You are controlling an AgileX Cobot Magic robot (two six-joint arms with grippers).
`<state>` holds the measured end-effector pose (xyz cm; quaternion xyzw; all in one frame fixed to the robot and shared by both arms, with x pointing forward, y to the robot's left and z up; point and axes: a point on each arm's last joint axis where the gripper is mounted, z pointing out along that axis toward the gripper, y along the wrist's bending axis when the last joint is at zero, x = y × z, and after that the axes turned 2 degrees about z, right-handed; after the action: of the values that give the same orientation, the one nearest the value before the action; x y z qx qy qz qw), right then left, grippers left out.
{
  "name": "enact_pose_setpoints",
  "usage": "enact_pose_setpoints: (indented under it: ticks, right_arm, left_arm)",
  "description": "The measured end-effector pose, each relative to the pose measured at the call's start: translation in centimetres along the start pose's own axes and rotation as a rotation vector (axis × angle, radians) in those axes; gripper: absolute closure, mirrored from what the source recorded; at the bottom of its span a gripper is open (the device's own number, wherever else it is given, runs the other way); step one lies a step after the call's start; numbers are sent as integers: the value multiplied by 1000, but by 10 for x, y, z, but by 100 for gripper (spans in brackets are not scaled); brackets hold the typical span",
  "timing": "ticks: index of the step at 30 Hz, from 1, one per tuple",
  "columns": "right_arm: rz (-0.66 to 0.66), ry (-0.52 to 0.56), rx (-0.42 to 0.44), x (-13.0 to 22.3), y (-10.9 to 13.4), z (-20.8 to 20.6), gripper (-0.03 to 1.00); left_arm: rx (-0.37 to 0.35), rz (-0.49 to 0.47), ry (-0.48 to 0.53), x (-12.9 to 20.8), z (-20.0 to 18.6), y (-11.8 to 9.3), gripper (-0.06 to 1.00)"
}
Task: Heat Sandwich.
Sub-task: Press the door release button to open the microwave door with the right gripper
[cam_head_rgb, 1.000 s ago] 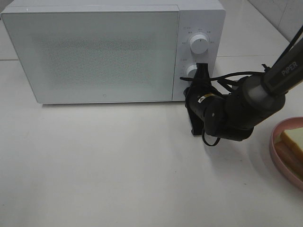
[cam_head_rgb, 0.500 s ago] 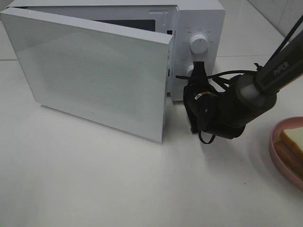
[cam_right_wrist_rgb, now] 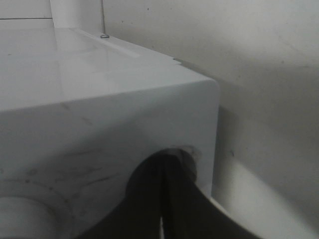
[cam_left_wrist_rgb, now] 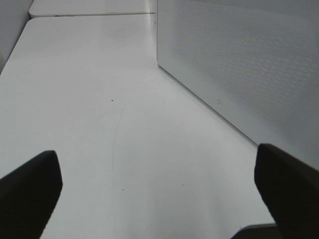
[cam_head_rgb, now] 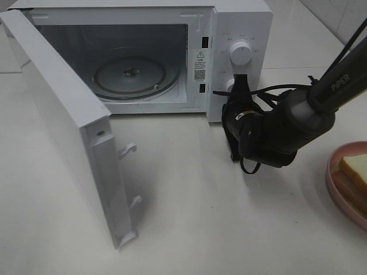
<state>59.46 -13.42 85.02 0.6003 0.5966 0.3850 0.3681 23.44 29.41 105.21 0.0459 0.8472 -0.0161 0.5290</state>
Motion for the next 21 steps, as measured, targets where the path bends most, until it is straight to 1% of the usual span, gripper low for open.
enact_pose_setpoints:
  ticks: [2, 10, 15, 21]
  right_arm:
    - [11, 3, 9, 1, -1, 0, 95]
    - [42, 3, 3, 2, -2, -2, 95]
    - [33, 6, -20, 2, -4, -7, 95]
    - [16, 17, -26, 0, -3, -14, 95]
  left_arm:
    - [0, 0, 0, 0, 0, 0, -3]
    - [0, 0, 0, 0, 0, 0, -3]
    - [0, 0, 0, 0, 0, 0, -3]
    - [0, 0, 0, 0, 0, 0, -3]
